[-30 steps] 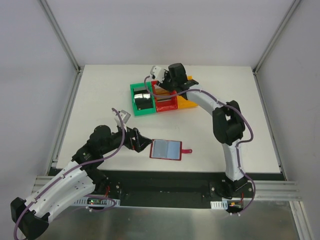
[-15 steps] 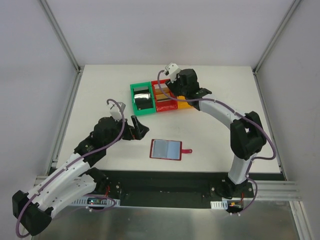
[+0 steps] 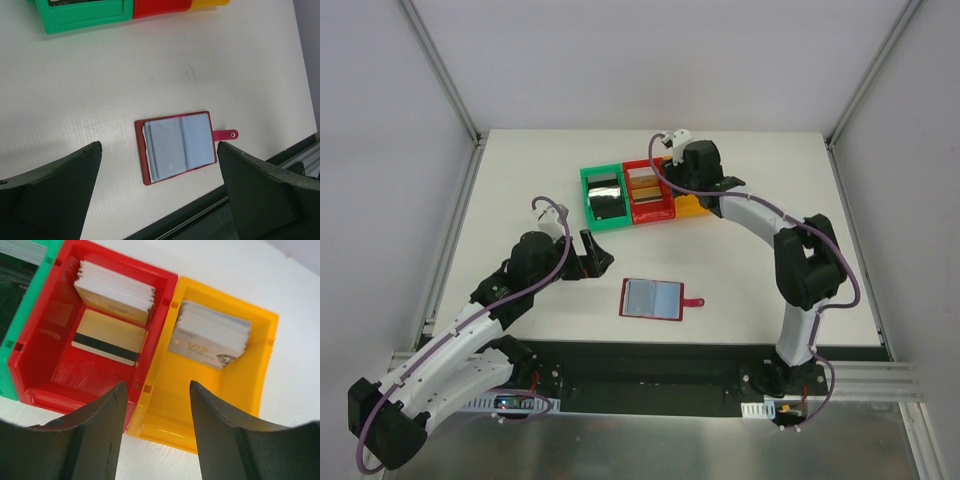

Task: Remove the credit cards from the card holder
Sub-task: Reset both arms

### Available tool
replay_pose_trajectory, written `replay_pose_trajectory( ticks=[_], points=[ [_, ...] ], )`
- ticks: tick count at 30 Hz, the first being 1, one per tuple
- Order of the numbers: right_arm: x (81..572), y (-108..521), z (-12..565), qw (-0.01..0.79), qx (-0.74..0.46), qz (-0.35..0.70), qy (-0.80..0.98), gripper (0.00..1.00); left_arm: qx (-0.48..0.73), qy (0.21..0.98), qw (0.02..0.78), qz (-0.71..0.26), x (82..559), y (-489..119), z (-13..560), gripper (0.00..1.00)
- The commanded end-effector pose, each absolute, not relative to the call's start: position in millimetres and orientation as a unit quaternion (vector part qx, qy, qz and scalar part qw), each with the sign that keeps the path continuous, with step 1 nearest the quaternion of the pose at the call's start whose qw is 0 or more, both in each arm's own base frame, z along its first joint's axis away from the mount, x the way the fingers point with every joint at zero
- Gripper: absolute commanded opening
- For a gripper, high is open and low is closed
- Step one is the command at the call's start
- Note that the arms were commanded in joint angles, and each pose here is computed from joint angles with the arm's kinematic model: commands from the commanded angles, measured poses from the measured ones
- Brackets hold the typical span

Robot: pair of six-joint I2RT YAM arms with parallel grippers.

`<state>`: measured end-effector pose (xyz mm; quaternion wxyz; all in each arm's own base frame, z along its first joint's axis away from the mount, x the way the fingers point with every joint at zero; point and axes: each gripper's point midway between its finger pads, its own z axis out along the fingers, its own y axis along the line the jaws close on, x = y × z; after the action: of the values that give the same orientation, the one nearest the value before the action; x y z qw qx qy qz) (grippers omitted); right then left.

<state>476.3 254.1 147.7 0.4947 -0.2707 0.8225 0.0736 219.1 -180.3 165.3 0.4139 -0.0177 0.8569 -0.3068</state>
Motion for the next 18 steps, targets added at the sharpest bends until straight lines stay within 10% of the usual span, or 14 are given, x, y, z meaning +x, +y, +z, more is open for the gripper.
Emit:
replay_pose_trajectory(
  ticks=[1,18],
  points=[
    [483,269,145,0.488,-0.246,0.108,0.830,0.56,-0.020,0.849,0.428,-0.310,224,-180,178,0.99],
    [480,264,112,0.450,-0.224,0.088,0.860,0.53,-0.016,0.852,0.426,-0.304,225,-179,174,0.99]
  ],
)
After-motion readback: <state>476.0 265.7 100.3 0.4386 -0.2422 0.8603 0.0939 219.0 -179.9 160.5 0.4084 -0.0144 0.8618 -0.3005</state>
